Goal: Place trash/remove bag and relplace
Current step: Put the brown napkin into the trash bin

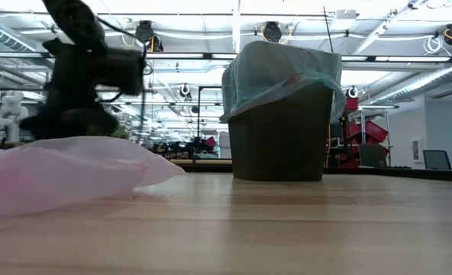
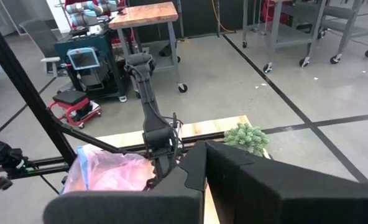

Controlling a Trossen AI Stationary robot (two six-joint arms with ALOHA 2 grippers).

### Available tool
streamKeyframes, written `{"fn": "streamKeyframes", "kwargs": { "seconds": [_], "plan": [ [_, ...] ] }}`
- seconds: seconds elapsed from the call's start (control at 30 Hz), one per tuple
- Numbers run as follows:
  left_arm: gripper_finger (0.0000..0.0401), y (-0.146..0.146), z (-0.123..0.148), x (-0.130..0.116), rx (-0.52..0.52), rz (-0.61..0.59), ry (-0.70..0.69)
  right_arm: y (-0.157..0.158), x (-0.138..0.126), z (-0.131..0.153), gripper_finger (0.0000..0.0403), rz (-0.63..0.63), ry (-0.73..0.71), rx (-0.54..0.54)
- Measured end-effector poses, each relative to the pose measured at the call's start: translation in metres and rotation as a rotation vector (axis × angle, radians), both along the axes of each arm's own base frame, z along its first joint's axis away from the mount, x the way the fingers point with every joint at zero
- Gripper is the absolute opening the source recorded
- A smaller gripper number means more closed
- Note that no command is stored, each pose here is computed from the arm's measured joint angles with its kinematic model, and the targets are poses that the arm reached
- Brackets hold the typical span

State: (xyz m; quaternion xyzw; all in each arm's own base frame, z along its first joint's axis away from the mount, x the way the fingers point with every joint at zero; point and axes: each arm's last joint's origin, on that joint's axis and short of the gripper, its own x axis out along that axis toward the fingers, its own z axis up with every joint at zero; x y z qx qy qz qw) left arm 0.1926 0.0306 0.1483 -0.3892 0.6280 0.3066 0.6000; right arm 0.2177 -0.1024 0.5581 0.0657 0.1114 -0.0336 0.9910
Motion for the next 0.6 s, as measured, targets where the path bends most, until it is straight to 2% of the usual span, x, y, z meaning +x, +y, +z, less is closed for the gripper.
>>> {"fn": "streamKeyframes", "kwargs": {
  "seconds": [0.13, 0.27, 0.6],
  "plan": [
    [0.0005, 0.009, 0.034, 0.02, 0.076, 0.029, -0.193, 0.0, 0.0, 0.0, 0.0, 0.001, 0.0, -0.006],
    [0.0003, 0.019, 0.077, 0.034, 0.193, 0.039, -0.318, 0.0, 0.0, 0.0, 0.0, 0.002, 0.0, -0.009],
    [0.0002, 0.046, 0.22, 0.058, 0.532, -0.158, -0.8, 0.0, 0.0, 0.0, 0.0, 0.002, 0.001, -0.015]
  ]
}}
